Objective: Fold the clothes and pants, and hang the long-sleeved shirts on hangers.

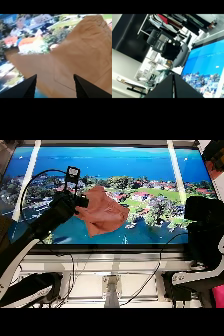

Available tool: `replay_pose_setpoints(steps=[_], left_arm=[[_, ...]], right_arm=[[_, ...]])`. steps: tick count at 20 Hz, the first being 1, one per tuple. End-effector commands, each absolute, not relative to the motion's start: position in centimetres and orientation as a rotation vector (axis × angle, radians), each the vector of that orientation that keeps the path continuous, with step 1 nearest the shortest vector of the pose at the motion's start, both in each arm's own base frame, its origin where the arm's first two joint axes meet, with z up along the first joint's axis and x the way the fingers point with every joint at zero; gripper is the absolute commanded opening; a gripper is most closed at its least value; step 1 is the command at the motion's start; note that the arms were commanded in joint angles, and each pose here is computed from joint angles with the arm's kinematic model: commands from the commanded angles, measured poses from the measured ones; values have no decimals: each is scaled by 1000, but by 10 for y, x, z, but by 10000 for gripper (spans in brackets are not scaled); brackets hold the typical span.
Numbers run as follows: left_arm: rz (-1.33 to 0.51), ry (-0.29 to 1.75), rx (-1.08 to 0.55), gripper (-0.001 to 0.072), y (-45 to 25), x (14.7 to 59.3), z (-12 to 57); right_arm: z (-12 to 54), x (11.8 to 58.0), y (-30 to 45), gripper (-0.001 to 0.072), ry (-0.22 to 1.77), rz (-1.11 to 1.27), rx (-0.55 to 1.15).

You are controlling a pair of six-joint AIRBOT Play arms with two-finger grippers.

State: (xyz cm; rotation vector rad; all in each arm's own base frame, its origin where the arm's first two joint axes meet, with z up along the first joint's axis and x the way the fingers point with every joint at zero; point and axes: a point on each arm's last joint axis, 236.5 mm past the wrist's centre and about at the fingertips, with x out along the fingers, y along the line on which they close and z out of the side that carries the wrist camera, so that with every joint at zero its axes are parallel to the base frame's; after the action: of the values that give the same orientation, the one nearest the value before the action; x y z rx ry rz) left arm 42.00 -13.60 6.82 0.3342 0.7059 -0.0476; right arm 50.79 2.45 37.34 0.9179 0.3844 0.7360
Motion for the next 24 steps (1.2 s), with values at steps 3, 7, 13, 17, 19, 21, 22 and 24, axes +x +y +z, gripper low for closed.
replay_pose_setpoints(steps=[3, 7, 13, 17, 19, 21, 22, 24], left_arm=[[41, 742, 396, 529, -106, 421, 63], [64, 783, 385, 9, -101, 413, 57], [42, 809, 318, 7, -95, 384, 45], [-33, 921, 109, 6, -99, 316, 6], [-95, 952, -46, 6, -111, 281, -10], [-157, 971, -221, 7, -127, 252, -21], [-186, 976, -311, 7, -135, 240, -24], [-236, 968, -476, 6, -150, 224, -27]], right_arm=[[375, 513, 19, 25, 360, 709, 922], [329, 517, 10, 22, 488, 591, 785], [203, 484, 16, 19, 881, 579, 692], [129, 456, 43, 19, 1077, 651, 849], [91, 435, 57, 20, 1195, 658, 931], [57, 415, 76, 21, 1296, 656, 999], [40, 403, 89, 21, 1350, 658, 1022], [8, 387, 113, 24, 1422, 637, 1028]])
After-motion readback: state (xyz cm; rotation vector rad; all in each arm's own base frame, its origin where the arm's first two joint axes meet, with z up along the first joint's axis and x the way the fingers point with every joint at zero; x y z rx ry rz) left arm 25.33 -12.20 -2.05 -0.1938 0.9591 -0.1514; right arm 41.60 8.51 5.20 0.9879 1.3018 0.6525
